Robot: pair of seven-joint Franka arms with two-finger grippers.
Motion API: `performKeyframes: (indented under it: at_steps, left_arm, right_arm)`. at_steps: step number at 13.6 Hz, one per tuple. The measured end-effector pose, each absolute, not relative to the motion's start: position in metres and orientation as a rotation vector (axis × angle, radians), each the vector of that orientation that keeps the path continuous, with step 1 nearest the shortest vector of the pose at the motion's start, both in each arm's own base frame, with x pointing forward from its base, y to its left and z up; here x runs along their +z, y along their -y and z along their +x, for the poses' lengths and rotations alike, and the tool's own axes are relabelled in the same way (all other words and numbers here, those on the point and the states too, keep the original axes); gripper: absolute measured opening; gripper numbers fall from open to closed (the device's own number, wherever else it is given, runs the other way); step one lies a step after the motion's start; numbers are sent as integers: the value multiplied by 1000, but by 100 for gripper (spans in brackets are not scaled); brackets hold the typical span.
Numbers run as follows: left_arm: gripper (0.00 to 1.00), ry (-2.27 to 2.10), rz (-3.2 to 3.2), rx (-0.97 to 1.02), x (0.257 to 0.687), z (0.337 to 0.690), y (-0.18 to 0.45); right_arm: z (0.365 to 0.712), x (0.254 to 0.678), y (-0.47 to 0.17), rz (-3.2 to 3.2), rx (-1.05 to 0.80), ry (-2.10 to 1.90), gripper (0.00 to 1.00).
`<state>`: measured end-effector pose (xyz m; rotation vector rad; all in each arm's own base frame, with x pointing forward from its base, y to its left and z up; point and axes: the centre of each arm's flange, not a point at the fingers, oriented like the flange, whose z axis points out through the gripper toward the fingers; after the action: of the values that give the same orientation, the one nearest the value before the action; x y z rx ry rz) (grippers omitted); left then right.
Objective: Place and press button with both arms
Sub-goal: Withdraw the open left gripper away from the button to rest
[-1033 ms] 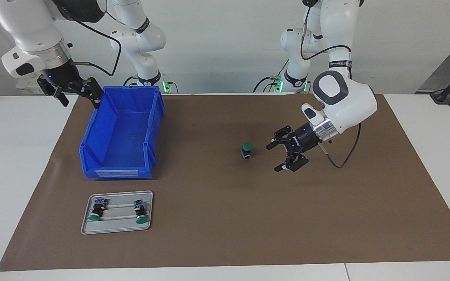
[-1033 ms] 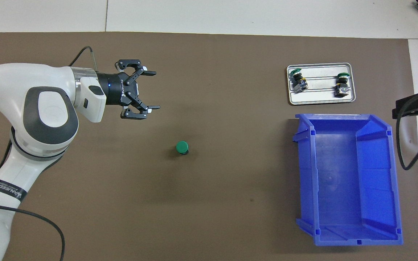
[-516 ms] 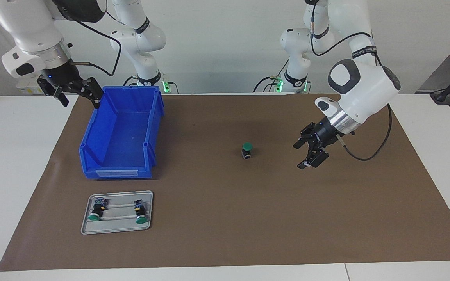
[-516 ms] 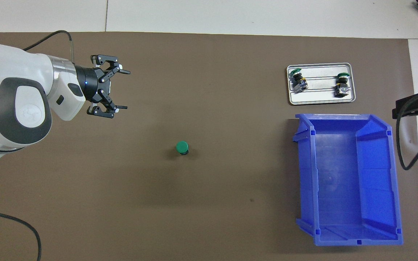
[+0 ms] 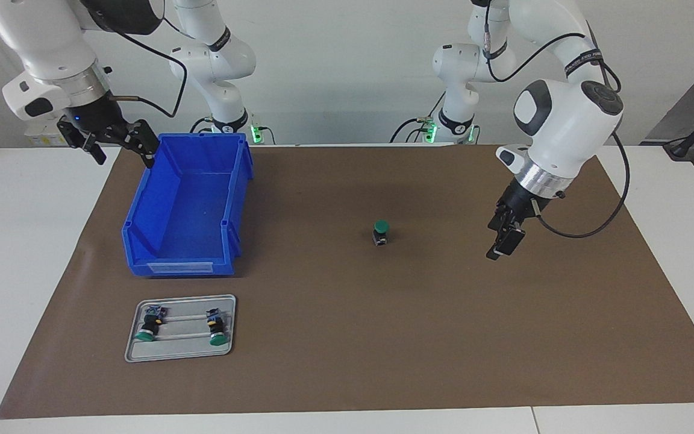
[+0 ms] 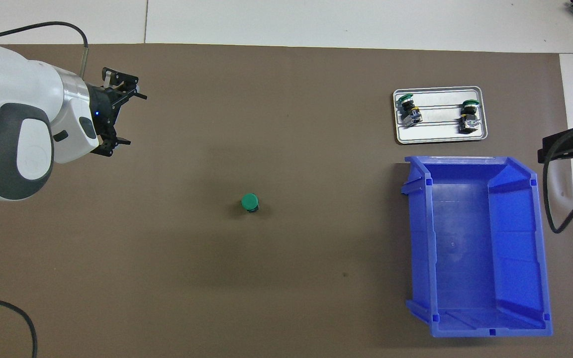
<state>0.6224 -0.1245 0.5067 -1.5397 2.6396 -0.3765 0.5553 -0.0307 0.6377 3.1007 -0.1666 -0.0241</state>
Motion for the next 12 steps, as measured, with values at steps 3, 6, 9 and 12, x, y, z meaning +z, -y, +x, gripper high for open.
performKeyframes:
  at_steps: [3,6,9,12]
  left_arm:
    - [100,-2646,-1509,-315,515,621,91]
    - [100,-2601,-1586,-311,522,621,64]
    - [100,-2477,-1820,-312,529,614,71]
    - [100,-2270,-2122,-300,538,606,73]
  right_arm:
    - [555,638,31,3101,-24,167,100]
    - [555,638,31,3101,-24,167,100]
    - [555,638,31,3101,-24,167,100]
    - [555,638,31,3101,-24,167,100]
